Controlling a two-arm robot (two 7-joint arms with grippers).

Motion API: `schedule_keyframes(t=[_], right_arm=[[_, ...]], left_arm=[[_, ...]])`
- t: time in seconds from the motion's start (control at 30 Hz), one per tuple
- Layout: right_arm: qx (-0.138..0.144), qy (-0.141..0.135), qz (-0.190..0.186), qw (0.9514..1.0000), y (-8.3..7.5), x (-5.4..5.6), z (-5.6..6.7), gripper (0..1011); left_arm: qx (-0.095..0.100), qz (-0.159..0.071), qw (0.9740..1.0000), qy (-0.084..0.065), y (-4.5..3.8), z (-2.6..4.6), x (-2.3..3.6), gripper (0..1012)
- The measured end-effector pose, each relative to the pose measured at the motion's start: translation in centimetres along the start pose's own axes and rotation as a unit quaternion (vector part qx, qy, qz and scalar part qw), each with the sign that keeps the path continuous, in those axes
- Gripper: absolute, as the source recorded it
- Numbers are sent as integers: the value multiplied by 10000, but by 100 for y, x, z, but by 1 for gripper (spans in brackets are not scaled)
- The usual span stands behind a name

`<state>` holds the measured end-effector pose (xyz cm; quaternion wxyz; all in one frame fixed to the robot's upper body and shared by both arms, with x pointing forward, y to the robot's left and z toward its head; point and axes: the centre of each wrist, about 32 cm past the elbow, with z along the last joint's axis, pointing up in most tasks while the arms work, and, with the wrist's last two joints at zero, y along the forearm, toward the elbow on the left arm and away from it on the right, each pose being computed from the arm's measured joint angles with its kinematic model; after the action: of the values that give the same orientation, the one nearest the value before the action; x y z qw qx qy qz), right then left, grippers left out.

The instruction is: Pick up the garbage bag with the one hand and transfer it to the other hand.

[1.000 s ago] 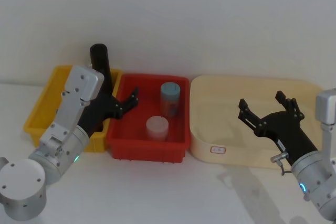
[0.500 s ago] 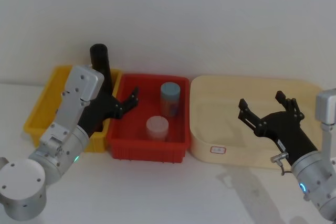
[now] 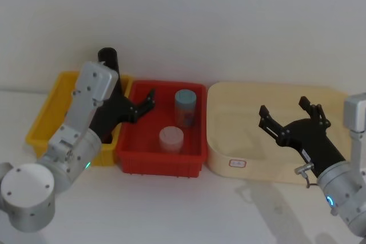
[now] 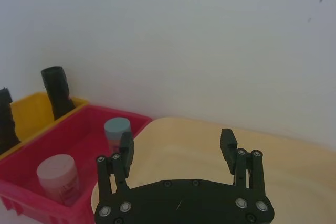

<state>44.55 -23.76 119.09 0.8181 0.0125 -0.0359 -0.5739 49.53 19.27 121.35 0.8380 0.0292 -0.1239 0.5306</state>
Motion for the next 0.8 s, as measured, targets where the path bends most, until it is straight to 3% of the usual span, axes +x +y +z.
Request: schedule_keyframes(t=[0.07,0.1,0.17,0.23,0.33,0.37,0.53,0.63,0.67,0.8], right_arm=[[3,5,63,10000,27,19,28,1001],[-1,11,94,10000,37,26,39,1001],[6,9,176,9998,75,49,82,1001],[-1,18,251,9997,99,61,110,1001],[-2,28,414,9991,163,84,181,1001],[6,24,443,9990,179,88,200,1001],[-4,43,786,9969,321,105,355,1001],[-32,55,994,9950,409,92,441,1001],[-38,60,1046,9945,432,85,461,1001],[-97,91,1353,9907,593,8,590,1001]], left_arm=[[31,-13,10000,-13,-38,104,1,1002],[31,-13,10000,-13,-38,104,1,1001],[38,-31,10000,-37,-59,217,16,1001],[79,-40,10000,-44,-58,337,60,1001],[157,-57,9999,-17,-33,441,120,1002],[170,-53,9998,-12,2,519,177,1002],[356,-31,9993,88,182,685,388,1001],[453,-23,9989,147,276,726,483,1001],[519,5,9985,189,356,747,559,1002],[684,42,9972,282,541,751,734,1002]])
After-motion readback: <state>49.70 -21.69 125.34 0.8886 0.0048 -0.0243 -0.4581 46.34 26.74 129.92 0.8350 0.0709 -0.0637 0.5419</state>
